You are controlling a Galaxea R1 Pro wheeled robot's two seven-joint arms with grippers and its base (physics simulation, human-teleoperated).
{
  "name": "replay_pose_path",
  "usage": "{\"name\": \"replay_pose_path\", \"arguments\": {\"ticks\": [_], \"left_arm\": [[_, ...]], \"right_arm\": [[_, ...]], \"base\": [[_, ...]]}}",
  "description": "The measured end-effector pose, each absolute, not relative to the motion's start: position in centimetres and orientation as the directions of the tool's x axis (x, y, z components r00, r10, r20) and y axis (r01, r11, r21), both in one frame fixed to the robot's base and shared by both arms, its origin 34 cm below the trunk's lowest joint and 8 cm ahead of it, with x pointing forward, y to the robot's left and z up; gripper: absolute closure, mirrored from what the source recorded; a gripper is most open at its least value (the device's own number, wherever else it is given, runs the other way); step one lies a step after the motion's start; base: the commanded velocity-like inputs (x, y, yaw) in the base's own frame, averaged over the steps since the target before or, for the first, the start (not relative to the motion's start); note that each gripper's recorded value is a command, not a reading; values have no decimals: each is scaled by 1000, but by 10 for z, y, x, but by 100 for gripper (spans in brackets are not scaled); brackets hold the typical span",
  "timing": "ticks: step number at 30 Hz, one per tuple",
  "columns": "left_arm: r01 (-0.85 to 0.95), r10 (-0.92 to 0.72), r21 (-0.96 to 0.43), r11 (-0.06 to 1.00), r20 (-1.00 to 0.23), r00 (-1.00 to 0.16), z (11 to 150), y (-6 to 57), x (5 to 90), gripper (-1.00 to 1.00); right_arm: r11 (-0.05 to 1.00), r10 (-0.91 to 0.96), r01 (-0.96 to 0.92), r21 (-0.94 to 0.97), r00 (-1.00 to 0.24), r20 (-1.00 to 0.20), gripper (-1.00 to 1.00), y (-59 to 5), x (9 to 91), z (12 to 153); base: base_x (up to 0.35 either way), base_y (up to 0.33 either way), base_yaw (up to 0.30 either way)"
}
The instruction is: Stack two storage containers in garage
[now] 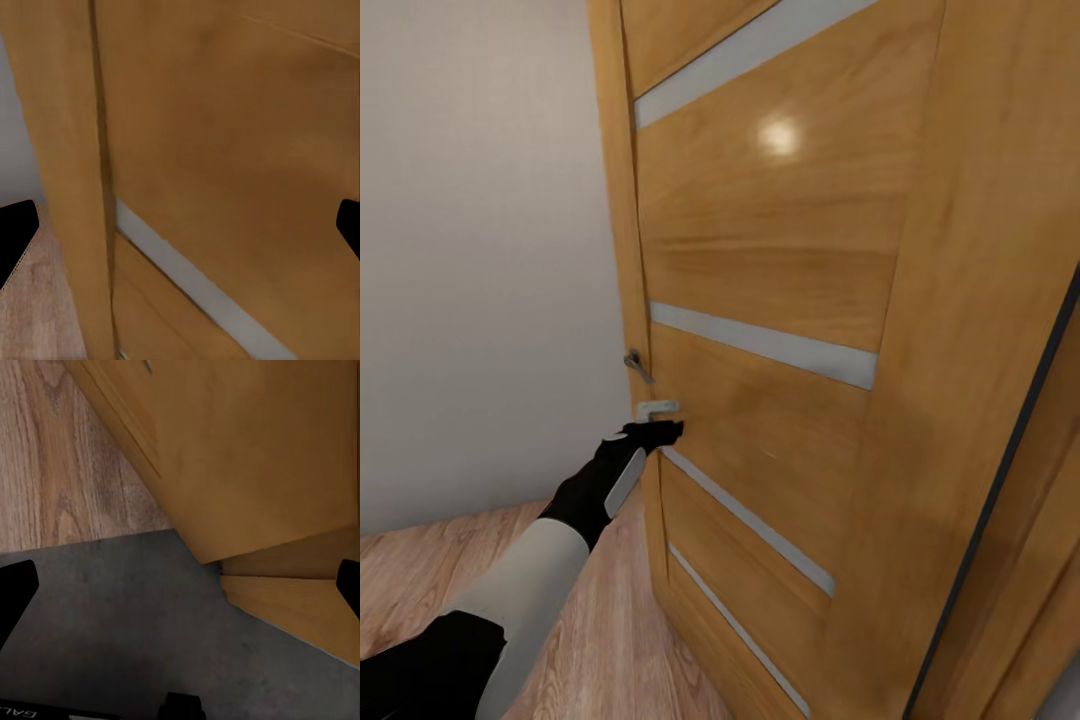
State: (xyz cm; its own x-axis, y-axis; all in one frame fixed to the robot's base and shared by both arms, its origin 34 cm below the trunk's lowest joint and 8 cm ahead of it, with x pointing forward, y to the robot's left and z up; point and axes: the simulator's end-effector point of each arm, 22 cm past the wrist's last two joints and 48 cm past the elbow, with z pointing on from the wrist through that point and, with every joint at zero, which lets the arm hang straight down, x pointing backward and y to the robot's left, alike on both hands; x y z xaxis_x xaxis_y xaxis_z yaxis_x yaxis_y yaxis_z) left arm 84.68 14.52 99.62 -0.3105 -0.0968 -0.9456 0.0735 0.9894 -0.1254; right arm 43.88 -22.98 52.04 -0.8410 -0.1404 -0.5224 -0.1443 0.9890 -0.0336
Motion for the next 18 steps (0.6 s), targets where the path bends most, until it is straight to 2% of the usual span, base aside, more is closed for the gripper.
{"name": "replay_pose_path", "arguments": {"ticks": [10,18], "left_arm": [[48,-99,-114,992,-966,-239,1005,173,846,-100],[50,-107,-118,992,-976,-191,1018,174,848,-100]], "right_arm": [[989,-142,-148,-31,-841,-523,-100,-227,439,521],[989,-141,-147,-21,-879,-455,-100,-228,382,499]], "base": [[13,0,0],[295,0,0]]}}
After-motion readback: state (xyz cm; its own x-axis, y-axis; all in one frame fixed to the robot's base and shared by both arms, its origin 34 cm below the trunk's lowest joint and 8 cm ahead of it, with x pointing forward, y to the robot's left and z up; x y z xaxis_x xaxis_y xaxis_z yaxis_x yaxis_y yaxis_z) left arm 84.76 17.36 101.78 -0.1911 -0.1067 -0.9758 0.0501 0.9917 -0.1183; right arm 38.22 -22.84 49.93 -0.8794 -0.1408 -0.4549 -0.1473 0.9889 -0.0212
